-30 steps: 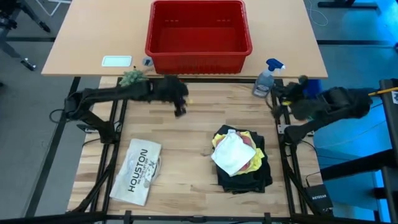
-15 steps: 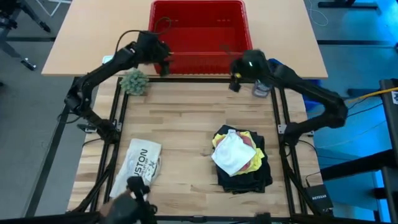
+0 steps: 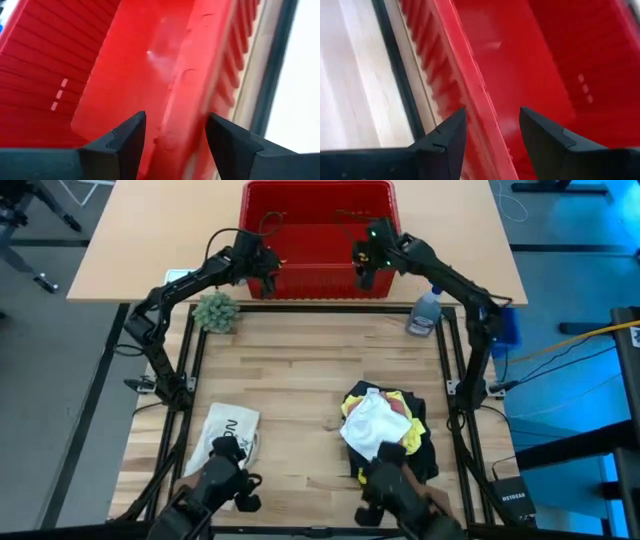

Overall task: Fold laundry
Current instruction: Move the red bin to the upper middle of the table

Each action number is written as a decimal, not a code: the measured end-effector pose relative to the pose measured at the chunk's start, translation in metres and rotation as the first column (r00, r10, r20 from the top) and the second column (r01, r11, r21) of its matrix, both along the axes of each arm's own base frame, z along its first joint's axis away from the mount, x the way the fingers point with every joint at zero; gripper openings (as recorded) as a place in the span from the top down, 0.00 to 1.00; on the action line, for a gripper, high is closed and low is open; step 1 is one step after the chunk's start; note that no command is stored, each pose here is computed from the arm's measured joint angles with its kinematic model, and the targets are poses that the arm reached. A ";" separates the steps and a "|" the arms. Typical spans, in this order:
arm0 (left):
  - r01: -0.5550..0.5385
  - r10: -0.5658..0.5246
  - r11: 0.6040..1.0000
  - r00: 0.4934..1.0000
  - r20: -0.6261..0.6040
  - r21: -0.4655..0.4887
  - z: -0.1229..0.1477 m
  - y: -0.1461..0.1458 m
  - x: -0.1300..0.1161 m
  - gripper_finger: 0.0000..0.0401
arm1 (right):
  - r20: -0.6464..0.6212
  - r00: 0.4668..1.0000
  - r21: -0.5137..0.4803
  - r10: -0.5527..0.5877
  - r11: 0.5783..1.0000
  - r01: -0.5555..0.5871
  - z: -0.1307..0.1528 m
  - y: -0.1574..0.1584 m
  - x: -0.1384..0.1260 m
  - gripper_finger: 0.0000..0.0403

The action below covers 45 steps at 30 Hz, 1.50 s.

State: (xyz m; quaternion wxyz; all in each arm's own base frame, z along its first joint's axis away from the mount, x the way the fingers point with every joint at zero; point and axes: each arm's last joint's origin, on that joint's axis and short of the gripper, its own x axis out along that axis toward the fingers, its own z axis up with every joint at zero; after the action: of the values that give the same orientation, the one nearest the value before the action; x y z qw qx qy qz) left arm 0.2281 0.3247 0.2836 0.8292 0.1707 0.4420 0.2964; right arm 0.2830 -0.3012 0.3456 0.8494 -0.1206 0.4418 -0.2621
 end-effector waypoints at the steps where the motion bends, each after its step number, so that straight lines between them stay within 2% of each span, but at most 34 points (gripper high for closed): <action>1: -0.004 0.004 1.000 1.000 0.000 0.003 -0.001 0.001 0.000 0.51 | -0.017 1.000 0.022 -0.009 1.000 0.009 -0.004 -0.007 -0.001 0.57; 7: -0.022 0.022 1.000 1.000 -0.006 0.014 -0.004 0.007 -0.004 0.51 | -0.075 0.997 0.149 -0.027 0.988 0.038 -0.028 -0.035 -0.011 0.57; 13: -0.031 0.031 0.999 0.999 -0.010 0.010 -0.008 0.014 -0.009 0.52 | -0.092 0.995 0.182 -0.031 0.982 0.047 -0.040 -0.046 -0.017 0.58; 15: -0.038 0.039 0.999 0.999 -0.019 0.007 -0.011 0.017 -0.011 0.55 | -0.084 0.996 0.194 -0.020 0.980 0.036 -0.040 -0.045 -0.016 0.63; 18: 0.000 0.001 1.000 0.999 -0.040 0.020 -0.012 0.019 -0.012 0.69 | -0.092 0.995 0.177 0.024 0.984 -0.007 -0.040 -0.045 -0.015 0.79; 20: 0.052 -0.049 0.998 0.996 -0.076 0.038 -0.010 0.018 -0.012 0.78 | -0.101 0.994 0.181 0.032 0.983 -0.013 -0.040 -0.044 -0.016 0.80; 23: 0.063 -0.058 0.997 0.994 -0.097 0.048 -0.006 0.014 -0.013 0.79 | -0.103 0.995 0.201 0.009 0.980 0.012 -0.040 -0.043 -0.017 0.80; 27: 0.063 -0.061 0.998 0.993 -0.104 0.012 0.008 0.009 -0.011 0.80 | -0.088 0.996 0.218 -0.004 0.976 0.024 -0.030 -0.036 -0.021 0.80; 31: 0.091 -0.091 0.996 0.993 -0.075 -0.008 0.036 0.007 -0.011 0.80 | -0.049 0.999 0.208 0.012 0.978 -0.002 -0.002 -0.031 -0.025 0.80; 36: 0.105 -0.112 0.990 0.990 -0.087 -0.089 0.061 -0.007 -0.010 0.80 | -0.020 0.998 0.226 0.052 0.973 -0.046 0.022 -0.018 -0.025 0.80; 39: 0.132 -0.147 0.980 0.985 -0.093 -0.149 0.075 -0.020 -0.009 0.82 | -0.017 0.996 0.255 0.088 0.964 -0.081 0.032 -0.006 -0.023 0.80; 45: 0.186 -0.209 0.937 0.977 -0.050 -0.296 0.088 -0.046 0.000 0.83 | -0.076 0.992 0.361 0.102 0.930 -0.068 0.047 0.034 -0.029 0.80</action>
State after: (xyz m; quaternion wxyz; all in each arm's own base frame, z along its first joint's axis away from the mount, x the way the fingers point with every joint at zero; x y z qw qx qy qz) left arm 0.2286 0.2784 0.3713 0.8522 0.1031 0.4945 0.1366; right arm 0.2539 -0.2677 0.3923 0.8462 0.0049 0.5155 -0.1346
